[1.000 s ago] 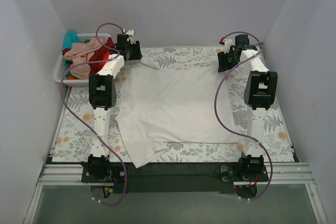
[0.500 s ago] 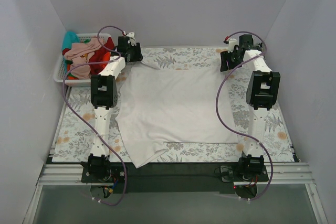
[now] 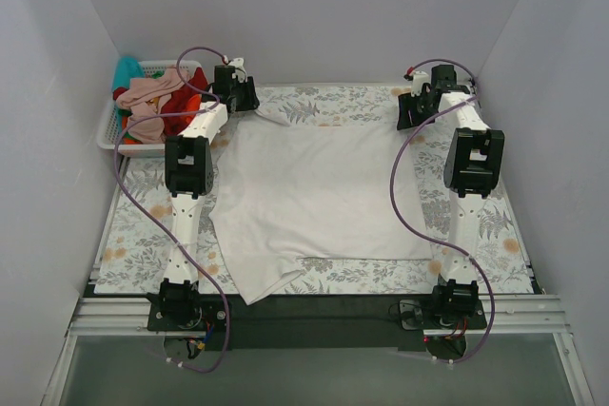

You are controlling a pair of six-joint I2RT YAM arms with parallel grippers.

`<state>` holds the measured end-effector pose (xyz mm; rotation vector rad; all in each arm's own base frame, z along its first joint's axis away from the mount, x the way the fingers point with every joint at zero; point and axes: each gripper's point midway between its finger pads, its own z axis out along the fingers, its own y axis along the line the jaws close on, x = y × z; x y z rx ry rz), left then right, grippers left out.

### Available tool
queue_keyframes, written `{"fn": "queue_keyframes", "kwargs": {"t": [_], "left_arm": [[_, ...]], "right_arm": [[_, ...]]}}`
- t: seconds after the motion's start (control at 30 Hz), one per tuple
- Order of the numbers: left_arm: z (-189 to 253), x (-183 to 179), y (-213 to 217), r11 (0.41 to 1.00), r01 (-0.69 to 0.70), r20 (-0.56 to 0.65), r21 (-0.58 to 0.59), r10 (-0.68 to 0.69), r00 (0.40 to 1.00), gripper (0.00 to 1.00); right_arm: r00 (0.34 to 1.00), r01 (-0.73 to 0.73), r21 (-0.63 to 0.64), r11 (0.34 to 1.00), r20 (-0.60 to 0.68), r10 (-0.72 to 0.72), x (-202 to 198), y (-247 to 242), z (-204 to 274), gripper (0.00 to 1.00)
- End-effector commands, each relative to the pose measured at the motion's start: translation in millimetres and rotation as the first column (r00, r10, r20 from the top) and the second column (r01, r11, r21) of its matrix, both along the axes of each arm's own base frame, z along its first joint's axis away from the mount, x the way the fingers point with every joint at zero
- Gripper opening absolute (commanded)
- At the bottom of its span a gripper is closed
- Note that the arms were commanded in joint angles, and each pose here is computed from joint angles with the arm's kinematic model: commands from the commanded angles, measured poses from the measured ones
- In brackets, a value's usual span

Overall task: Fold and stack the t-shirts
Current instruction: Fold the tshirt

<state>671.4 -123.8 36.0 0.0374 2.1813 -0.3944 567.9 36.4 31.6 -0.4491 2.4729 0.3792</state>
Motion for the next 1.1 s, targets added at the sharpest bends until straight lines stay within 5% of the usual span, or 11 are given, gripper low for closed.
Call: {"fn": "queue_keyframes", "kwargs": {"t": [0.0, 0.4, 0.63, 0.73, 0.87, 1.07], "left_arm": [[21.4, 10.0, -3.1, 1.000, 0.009, 0.058, -0.014, -0.009, 0.998, 0.36], [24.5, 13.3, -6.2, 1.000, 0.015, 0.079, -0.020, -0.013, 0.997, 0.34], [29.5, 15.0, -6.9, 1.000, 0.018, 0.093, -0.021, -0.016, 0.996, 0.27], [30.5, 15.2, -6.6, 1.000, 0.018, 0.095, -0.019, -0.016, 0.995, 0.15], [37.2, 15.6, -5.5, 1.000, 0.014, 0.105, -0.015, -0.012, 0.994, 0.00], [53.2, 17.0, -3.7, 1.000, 0.015, 0.135, 0.000, -0.015, 0.991, 0.00]], "right_arm": [[0.999, 0.002, 0.047, 0.999, 0.040, -0.004, 13.7, 7.9, 8.3, 0.61], [1.000, -0.005, 0.107, 0.994, 0.018, 0.003, 11.8, 17.7, 0.2, 0.43], [1.000, -0.009, 0.112, 0.994, 0.022, 0.007, 12.0, 18.7, 0.8, 0.19], [1.000, -0.013, 0.115, 0.993, 0.029, 0.009, 12.6, 19.4, 4.7, 0.02], [0.999, -0.016, 0.117, 0.993, 0.042, 0.011, 13.4, 19.9, 11.7, 0.01], [0.998, -0.021, 0.113, 0.993, 0.062, 0.014, 13.9, 19.7, 22.9, 0.01]]}}
